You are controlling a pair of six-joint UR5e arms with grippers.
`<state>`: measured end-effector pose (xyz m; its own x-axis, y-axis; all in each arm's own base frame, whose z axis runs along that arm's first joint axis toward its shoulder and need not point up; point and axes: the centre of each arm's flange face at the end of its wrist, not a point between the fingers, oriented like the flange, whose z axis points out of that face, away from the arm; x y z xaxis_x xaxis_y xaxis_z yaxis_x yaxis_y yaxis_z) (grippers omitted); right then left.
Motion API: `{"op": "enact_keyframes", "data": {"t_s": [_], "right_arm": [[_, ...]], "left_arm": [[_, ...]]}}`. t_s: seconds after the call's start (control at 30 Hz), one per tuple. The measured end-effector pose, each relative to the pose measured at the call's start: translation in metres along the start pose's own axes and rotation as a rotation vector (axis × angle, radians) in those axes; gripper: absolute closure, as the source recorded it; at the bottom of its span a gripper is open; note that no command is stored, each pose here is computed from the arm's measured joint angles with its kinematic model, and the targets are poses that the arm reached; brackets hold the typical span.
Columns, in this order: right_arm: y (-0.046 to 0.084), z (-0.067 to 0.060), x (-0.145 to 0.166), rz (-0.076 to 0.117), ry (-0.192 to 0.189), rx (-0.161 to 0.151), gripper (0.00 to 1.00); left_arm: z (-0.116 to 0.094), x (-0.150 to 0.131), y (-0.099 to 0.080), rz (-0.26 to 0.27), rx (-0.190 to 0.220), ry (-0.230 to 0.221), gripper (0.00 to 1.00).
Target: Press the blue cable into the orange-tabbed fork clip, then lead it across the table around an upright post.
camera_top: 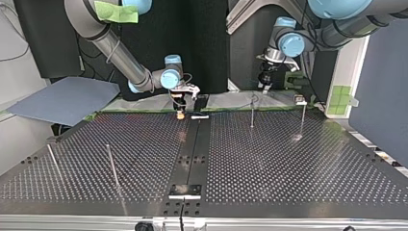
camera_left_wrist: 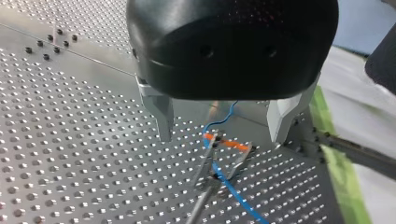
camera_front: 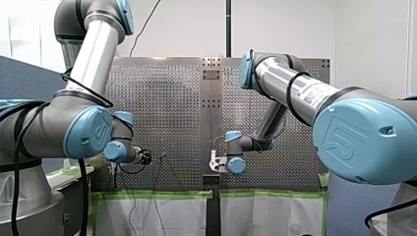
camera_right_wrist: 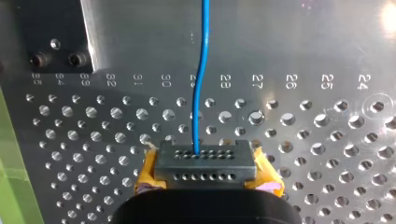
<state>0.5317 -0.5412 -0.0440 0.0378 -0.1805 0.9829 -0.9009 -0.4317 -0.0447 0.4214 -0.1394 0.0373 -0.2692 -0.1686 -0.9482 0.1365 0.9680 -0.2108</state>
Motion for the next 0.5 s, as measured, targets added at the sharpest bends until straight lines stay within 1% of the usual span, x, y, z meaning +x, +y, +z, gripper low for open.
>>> {"op": "enact_keyframes", "data": {"t_s": [0.13, 0.2, 0.33, 0.5], "right_arm": [[-0.001, 0.0, 0.0, 0.0, 0.0, 0.001, 1.0], [-0.001, 0.0, 0.0, 0.0, -0.001, 0.002, 1.0], [-0.002, -0.001, -0.001, 0.0, 0.0, 0.003, 1.0], [-0.003, -0.001, -0.001, 0.002, -0.001, 0.007, 1.0]], "left_arm": [[0.006, -0.005, -0.002, 0.008, -0.002, -0.037, 0.0], [0.008, -0.005, -0.003, 0.008, 0.0, -0.049, 0.0], [0.01, 0.004, -0.003, 0.011, -0.004, -0.043, 0.0], [0.011, 0.019, -0.002, 0.034, -0.012, -0.016, 0.0]]}}
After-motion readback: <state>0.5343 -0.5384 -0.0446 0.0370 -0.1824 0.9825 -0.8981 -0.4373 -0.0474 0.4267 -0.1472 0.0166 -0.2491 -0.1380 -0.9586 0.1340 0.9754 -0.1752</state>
